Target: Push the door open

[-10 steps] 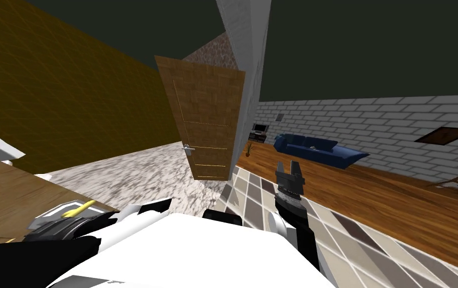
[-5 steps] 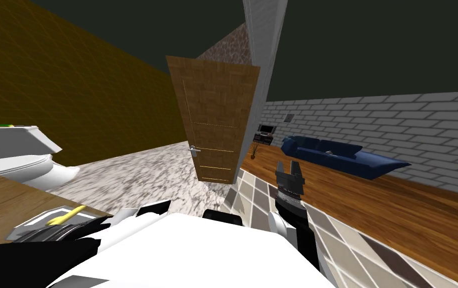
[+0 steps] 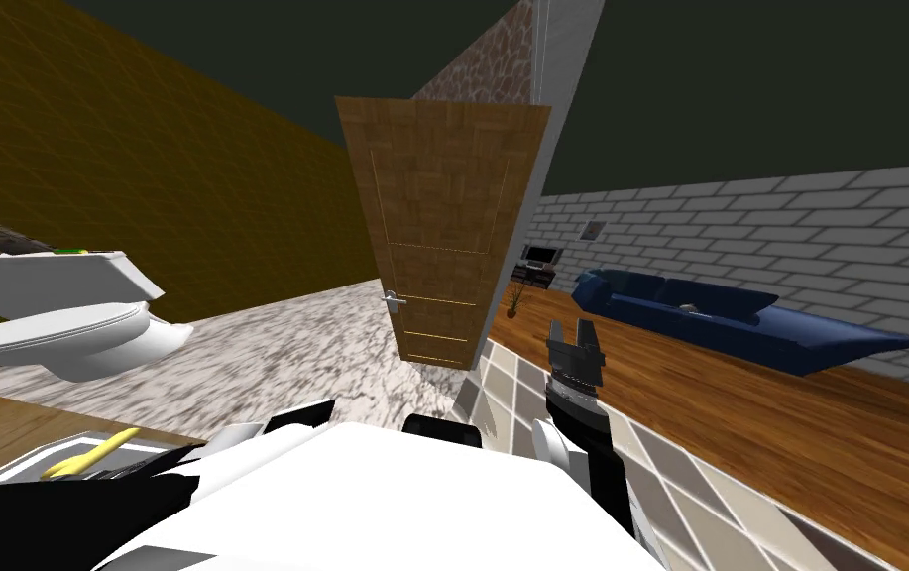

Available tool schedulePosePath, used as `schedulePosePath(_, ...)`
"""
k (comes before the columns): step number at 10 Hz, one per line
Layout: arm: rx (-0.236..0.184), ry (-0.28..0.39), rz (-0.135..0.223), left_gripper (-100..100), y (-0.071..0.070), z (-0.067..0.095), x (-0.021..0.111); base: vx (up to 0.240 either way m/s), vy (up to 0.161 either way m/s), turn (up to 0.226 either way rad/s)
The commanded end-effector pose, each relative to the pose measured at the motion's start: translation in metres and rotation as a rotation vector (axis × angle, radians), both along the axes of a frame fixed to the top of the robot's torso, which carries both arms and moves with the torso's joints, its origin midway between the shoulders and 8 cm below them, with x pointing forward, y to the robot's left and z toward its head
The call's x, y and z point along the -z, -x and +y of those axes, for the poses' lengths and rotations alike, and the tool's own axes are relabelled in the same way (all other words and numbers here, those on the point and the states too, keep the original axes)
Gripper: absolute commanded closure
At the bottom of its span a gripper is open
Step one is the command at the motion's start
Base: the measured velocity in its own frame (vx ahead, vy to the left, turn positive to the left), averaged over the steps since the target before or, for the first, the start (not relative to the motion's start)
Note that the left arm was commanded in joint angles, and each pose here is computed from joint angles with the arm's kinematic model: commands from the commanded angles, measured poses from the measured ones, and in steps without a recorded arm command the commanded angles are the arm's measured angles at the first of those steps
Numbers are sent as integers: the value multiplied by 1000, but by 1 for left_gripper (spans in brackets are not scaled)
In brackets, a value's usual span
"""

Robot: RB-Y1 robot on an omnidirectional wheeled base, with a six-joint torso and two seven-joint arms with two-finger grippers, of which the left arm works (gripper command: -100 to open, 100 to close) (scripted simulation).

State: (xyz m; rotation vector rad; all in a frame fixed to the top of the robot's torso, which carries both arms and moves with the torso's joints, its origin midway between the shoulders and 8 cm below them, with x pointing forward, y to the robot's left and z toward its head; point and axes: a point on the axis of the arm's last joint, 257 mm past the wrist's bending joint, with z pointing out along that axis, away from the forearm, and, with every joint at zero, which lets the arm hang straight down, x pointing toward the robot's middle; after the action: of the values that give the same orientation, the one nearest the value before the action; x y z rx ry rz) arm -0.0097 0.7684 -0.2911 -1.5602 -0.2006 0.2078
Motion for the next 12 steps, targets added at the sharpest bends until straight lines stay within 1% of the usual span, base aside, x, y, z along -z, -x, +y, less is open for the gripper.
schedulePosePath(1,25,-21,7,100,-11,7,-11,72,99,153)
schedulePosePath(2,36,-27,10,100,-15,9,-14,116,130,173)
schedulePosePath(4,44,-32,13,100,-16,12,-17,86,144,141)
schedulePosePath(6,42,-34,14,100,-13,13,-18,123,161,167)
schedulePosePath(9,11,-26,11,100,7,12,-14,106,155,138)
schedulePosePath(11,-30,-15,4,100,29,8,-7,113,126,122)
schedulePosePath(12,-60,-6,-1,100,45,4,-2,119,134,117)
